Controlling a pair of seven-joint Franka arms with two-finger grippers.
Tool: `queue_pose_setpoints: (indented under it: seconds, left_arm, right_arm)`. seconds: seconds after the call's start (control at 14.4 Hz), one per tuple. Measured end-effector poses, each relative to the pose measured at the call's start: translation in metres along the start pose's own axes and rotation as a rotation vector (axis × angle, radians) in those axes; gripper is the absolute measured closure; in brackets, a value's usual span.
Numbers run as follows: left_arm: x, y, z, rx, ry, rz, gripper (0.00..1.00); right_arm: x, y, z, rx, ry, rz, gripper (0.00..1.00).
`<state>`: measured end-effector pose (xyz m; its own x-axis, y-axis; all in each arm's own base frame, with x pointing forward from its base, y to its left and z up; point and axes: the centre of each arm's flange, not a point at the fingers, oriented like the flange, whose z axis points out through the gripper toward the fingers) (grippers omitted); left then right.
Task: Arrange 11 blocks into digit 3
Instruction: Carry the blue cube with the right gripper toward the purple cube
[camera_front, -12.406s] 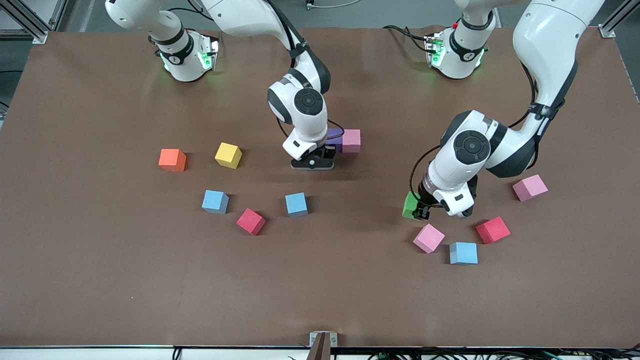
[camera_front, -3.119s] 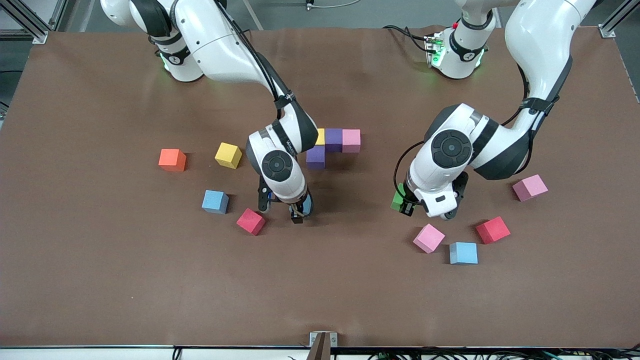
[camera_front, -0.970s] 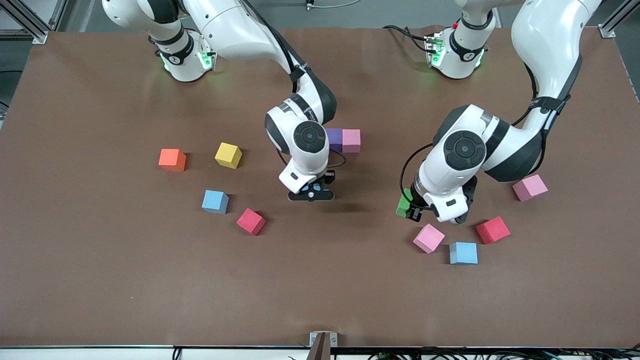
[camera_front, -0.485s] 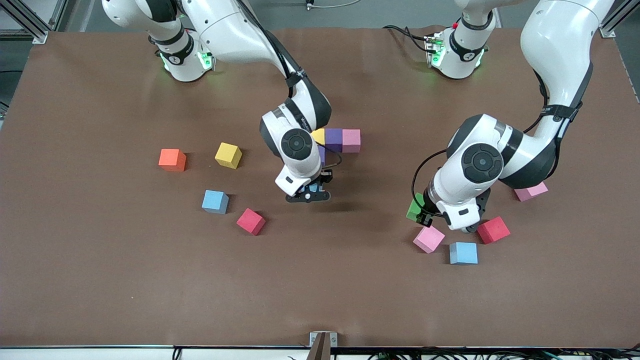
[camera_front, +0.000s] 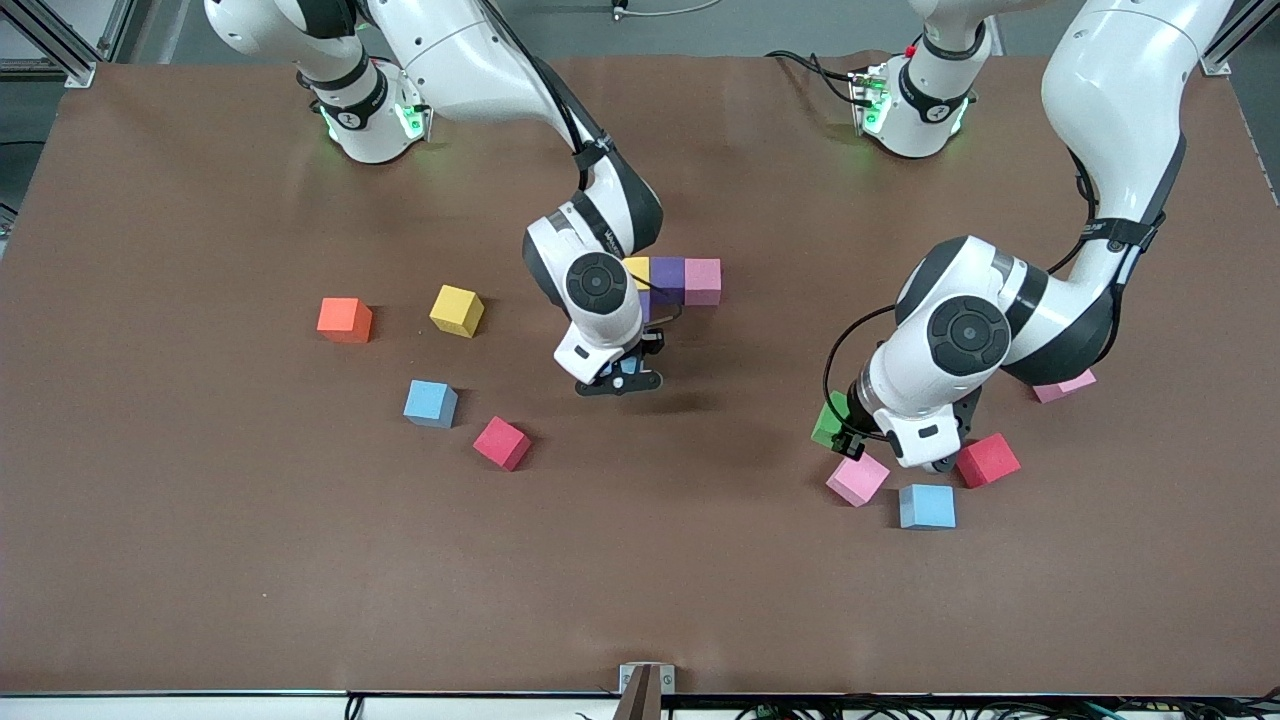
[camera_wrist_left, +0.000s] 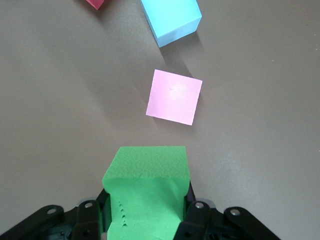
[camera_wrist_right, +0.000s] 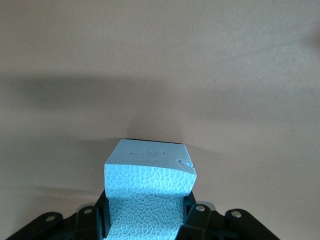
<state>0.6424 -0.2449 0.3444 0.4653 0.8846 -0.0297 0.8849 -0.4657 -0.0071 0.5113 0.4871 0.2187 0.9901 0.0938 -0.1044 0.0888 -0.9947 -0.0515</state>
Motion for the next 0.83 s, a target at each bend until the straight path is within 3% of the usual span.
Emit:
queue_pose_setpoints:
  seconds: [0.42,0.83]
  left_arm:
    - [0.005,0.0,0.001,0.0,0.003,-0.008,0.46]
    - [0.002,0.001,0.001,0.001,0.002,-0.003,0.46]
  right_arm:
    - [-0.009,-0.003,-0.002,0.019,0.04,0.014,0.44]
    - [-0.017,-0.011,-0.001,0.001,0.05,0.02,0.44]
